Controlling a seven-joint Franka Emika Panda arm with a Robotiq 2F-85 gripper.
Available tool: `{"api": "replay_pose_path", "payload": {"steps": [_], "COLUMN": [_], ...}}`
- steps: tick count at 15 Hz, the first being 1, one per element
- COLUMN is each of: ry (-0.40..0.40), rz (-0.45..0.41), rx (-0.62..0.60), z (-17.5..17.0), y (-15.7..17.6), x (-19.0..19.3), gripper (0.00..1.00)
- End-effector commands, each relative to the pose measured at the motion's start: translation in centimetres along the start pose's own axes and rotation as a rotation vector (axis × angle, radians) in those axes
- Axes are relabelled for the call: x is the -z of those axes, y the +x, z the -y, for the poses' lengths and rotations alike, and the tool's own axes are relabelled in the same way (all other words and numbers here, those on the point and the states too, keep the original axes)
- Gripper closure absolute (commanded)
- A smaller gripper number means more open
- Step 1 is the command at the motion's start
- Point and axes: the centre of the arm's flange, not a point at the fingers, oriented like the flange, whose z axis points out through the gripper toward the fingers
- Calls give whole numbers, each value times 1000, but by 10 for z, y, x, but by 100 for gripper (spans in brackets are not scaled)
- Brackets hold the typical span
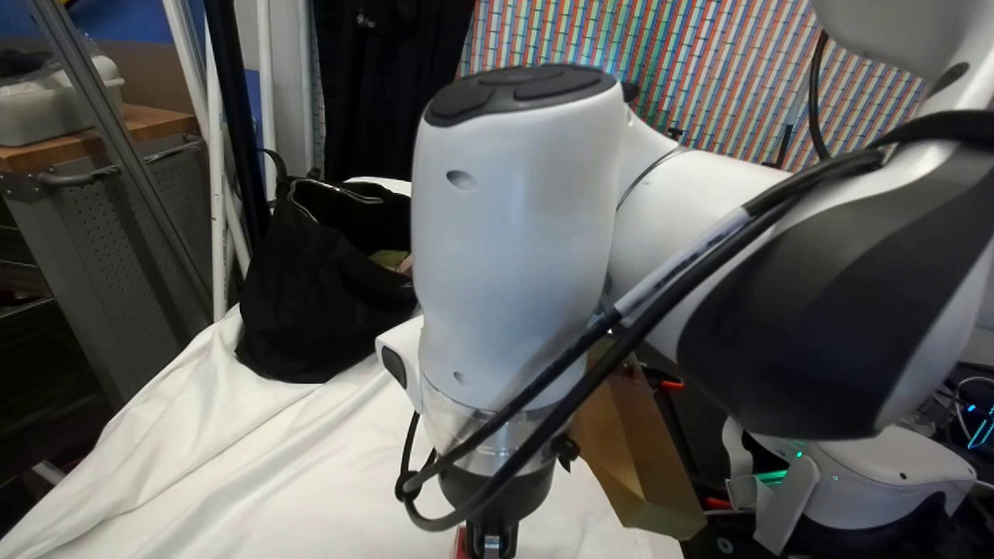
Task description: Put all the nail polish bottles into the bag
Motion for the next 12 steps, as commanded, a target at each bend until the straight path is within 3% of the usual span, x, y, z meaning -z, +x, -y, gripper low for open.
{"api": "replay_pose_path", "payload": {"steps": [1,12], "ry": [-32,-82], "rz": [-56,-216], "rx": [-43,-168], "z": [-14,-121], "y": [2,62], "x": [30,113], "gripper": [85,85]}}
